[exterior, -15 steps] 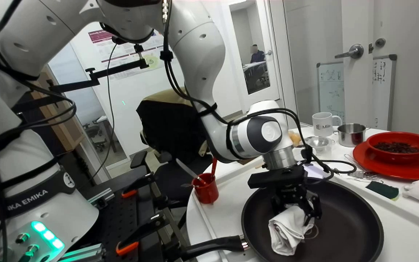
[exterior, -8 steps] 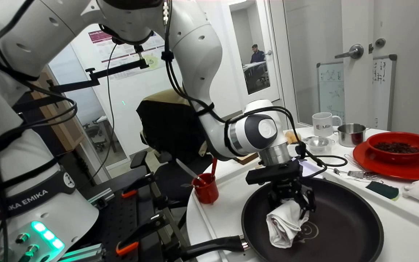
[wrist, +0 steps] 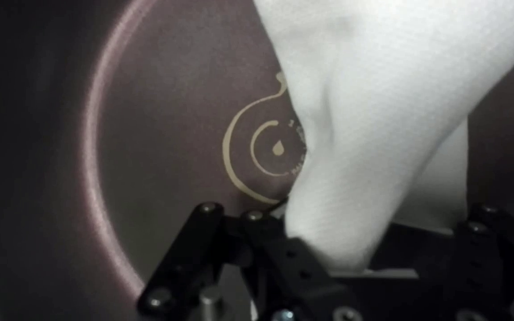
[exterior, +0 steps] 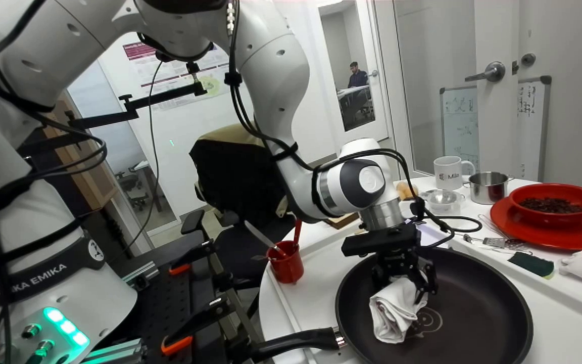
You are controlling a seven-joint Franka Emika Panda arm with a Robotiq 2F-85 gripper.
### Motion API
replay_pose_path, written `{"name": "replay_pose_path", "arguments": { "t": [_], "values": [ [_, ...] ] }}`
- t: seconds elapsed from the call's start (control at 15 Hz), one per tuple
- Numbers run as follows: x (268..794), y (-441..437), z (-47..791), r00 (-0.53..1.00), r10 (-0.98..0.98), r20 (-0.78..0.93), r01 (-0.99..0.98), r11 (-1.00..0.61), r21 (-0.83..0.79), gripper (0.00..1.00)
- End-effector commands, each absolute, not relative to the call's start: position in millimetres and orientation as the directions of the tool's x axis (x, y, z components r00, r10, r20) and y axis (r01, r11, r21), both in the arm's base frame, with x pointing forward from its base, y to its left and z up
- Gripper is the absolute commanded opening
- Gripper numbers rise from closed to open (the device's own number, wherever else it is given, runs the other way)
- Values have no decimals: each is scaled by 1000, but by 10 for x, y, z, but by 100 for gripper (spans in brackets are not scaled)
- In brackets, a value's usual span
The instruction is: Wipe the black pan with the white cloth
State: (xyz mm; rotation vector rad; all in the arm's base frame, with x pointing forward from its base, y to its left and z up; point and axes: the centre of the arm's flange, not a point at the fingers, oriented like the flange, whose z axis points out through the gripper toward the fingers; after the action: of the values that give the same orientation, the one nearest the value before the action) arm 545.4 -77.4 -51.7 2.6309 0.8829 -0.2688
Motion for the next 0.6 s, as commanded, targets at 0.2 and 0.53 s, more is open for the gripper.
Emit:
{"name": "replay_pose_path", "arguments": {
  "t": [0.2, 0.53],
  "values": [
    [5647, -498, -498, 719, 682, -134, 695, -709, 120, 4],
    [5737, -479, -482, 703, 705, -88, 711, -696, 101, 4]
  ]
}}
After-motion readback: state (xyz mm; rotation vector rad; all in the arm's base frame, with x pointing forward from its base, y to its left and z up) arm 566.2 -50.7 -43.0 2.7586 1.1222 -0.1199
